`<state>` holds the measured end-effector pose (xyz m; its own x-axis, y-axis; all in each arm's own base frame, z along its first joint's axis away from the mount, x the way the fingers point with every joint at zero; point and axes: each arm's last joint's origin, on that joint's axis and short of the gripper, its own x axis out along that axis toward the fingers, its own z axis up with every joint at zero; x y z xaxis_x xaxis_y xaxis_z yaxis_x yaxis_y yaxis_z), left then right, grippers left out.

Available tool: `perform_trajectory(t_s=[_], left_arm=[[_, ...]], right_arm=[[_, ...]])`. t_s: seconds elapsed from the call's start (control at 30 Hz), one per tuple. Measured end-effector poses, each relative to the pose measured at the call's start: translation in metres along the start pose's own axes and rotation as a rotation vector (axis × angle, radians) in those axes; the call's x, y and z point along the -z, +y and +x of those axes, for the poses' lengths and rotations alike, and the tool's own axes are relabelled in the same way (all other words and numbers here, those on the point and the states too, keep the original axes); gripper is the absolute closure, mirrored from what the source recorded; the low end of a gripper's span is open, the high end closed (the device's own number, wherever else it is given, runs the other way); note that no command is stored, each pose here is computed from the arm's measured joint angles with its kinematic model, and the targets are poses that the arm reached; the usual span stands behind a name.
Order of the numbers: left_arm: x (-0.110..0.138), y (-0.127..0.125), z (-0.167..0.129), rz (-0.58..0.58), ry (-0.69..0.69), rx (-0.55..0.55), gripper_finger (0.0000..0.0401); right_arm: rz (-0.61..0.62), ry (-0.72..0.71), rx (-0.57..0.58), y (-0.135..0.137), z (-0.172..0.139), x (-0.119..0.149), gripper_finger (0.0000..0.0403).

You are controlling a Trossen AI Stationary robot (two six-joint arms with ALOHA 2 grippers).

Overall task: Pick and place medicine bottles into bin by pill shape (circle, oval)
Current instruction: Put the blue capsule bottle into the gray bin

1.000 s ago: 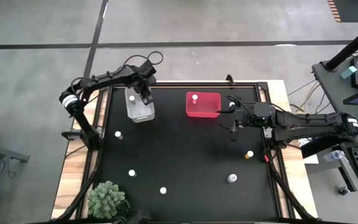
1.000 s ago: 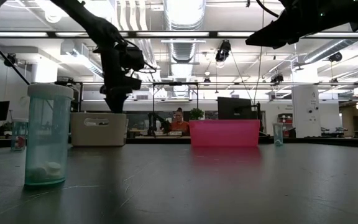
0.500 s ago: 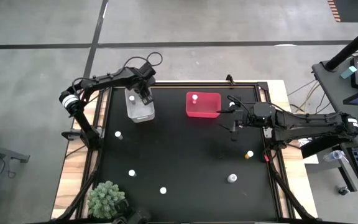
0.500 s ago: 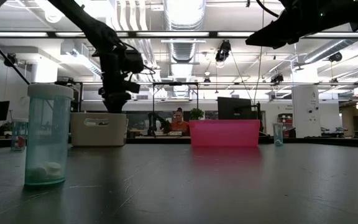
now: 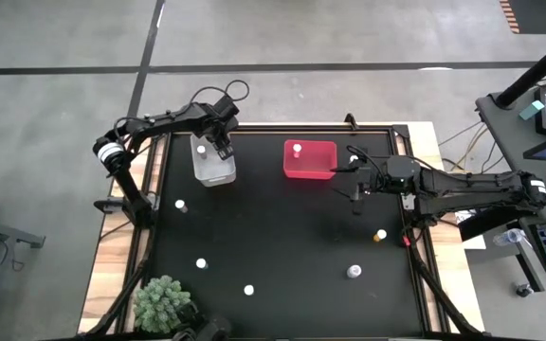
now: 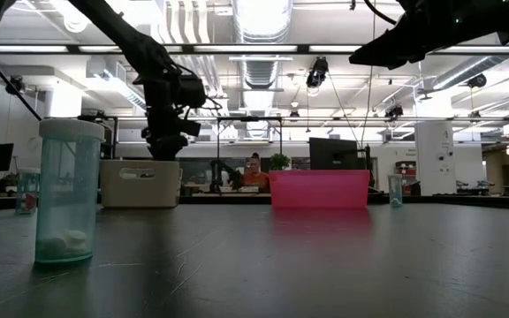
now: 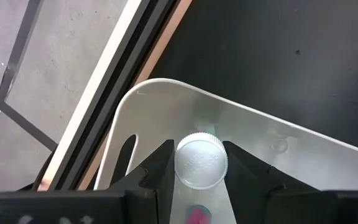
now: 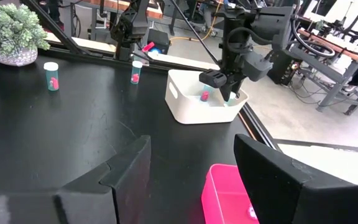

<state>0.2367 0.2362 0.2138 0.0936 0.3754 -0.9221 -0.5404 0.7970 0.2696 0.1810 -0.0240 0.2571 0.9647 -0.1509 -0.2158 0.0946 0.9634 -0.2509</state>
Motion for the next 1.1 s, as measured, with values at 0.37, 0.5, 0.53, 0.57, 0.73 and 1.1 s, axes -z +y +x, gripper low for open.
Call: perform_trajectory(t_s=[0.37,0.5,0.53,0.57,0.73,1.1], left_arm=[[-0.0001,0.0003,0.0002,0.0,0.001,-0.01,0.0286],[-0.0001,0.0003,0.0002,0.0,0.001,-0.011,0.0271],[-0.0001,0.0003,0.0002,0.0,0.001,-0.011,0.0268],[-0.0001,0.0003,0.0002,0.0,0.001,-0.011,0.0265],[-0.0001,0.0003,0.0002,0.0,0.001,-0.011,0.0256],[-0.0007,0.0018,-0.0022,-0.001,0.006,-0.056,0.0255]], right_arm=[[0.0,0.0,0.0,0.0,0.0,0.0,0.0179],[0.0,0.0,0.0,0.0,0.0,0.0,0.0179],[0.0,0.0,0.0,0.0,0.0,0.0,0.0179],[0.0,0.0,0.0,0.0,0.0,0.0,0.0179],[0.0,0.0,0.0,-0.0001,0.0,0.0,0.0179],[0.0,0.0,0.0,0.0,0.0,0.0,0.0179]])
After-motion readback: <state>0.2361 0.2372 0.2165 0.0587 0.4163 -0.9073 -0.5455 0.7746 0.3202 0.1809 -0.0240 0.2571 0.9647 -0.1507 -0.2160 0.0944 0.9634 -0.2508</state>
